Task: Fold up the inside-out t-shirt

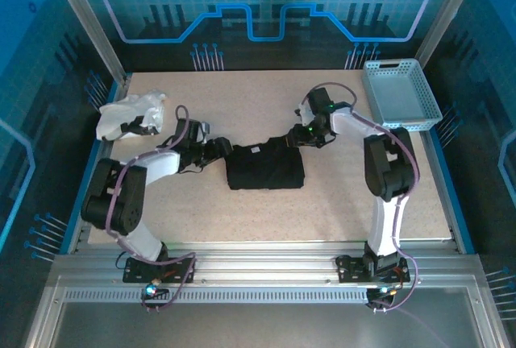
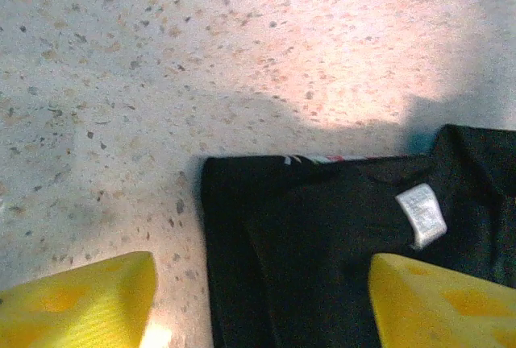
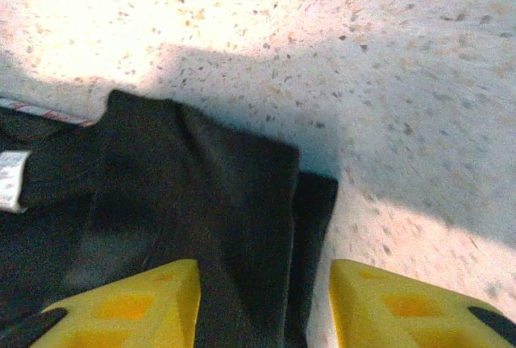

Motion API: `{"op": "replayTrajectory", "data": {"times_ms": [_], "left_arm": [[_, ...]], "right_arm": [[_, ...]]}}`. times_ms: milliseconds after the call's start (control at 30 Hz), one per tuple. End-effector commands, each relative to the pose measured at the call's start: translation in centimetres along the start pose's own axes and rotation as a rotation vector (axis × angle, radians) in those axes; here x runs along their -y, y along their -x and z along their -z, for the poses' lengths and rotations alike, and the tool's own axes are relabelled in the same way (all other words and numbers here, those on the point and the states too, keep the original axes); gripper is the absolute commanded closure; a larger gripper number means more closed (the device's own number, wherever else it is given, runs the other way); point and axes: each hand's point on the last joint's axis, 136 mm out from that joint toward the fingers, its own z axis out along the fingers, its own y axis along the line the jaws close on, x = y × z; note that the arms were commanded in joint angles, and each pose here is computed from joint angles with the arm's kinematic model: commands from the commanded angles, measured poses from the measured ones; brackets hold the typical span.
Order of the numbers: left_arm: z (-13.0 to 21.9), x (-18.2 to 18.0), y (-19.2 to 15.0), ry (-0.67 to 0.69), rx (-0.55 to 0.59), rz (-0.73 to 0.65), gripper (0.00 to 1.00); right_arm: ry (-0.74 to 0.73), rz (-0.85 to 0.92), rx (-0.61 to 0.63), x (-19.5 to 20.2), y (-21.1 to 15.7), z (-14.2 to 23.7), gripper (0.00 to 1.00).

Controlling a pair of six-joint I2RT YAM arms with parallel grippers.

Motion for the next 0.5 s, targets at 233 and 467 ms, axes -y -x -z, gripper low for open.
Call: {"op": "replayTrajectory", "data": {"times_ms": [233,467], "left_arm": [[-1.5,1.6,-6.3,-0.053,-0.168,-0.009,0.11],[-4.0,1.9,-7.6,-0.025,-0.218,-0.063,0.13]], "right_arm": [[-0.044,0.115,0.083,-3.5,-3.6,4.2,0.47],[0.019,0.129,0.071,-5.1,-3.9,3.5,0.47]]}}
